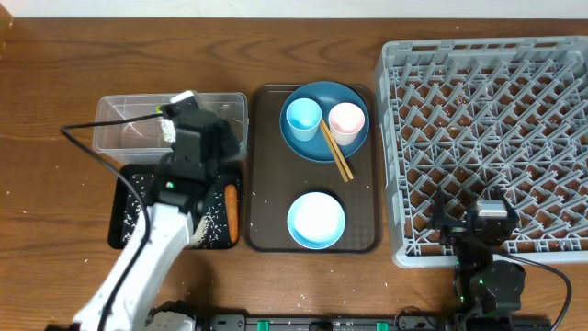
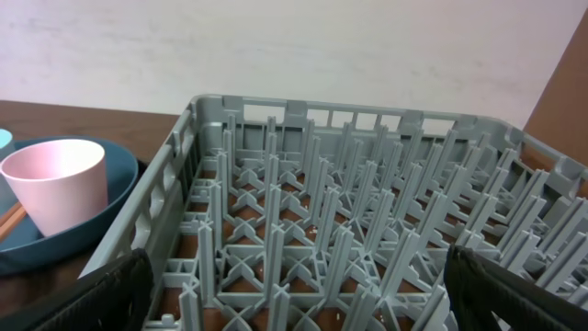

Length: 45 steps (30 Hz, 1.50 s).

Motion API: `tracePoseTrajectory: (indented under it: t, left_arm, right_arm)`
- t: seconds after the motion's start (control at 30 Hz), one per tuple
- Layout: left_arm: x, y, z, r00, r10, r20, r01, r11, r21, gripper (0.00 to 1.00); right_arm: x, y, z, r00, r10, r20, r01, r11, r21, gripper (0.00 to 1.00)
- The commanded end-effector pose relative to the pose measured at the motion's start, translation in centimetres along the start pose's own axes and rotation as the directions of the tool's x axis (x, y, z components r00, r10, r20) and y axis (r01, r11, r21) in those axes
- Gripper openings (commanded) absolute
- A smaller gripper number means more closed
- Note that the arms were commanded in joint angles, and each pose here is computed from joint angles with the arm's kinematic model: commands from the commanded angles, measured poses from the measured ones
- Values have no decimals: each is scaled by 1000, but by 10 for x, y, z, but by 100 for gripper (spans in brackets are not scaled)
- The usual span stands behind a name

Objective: Sort waste into correct bins and load items into the dishwasher rack

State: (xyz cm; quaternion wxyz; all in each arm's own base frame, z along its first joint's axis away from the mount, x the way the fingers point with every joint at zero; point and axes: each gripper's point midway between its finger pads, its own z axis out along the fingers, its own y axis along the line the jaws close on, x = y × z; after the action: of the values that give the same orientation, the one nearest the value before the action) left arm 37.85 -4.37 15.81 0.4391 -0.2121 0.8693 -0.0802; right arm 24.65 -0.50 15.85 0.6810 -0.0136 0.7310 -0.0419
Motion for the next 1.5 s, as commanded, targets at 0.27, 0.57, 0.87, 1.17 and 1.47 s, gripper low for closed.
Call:
tracePoseTrajectory:
  t: [0.27,0.57,0.87,1.17,1.47]
  left_arm:
    - [1,21,46,1000,-19,-22,18,999,-37,14]
    - [-3,14,43,1000,13,-11,-13,1000,-5,59]
    - [20,-45,-23,977,46,-207,32,932,361,66]
    - [70,-63,-133,871,87,-484,214,818,534,82]
    - [90,-47,-156,831,75,-551,241,844,479,91]
  right_arm:
    - [2,-1,0,1000,-9,-5,9,1000,1,99]
    - [2,-1,0,1000,-9,-5,9,1000,1,99]
    - [2,-1,0,1000,-9,-6,9,1000,2,99]
    - [2,-1,0,1000,-9,-5,9,1000,1,99]
    - [2,-1,0,1000,-9,-5,9,1000,1,99]
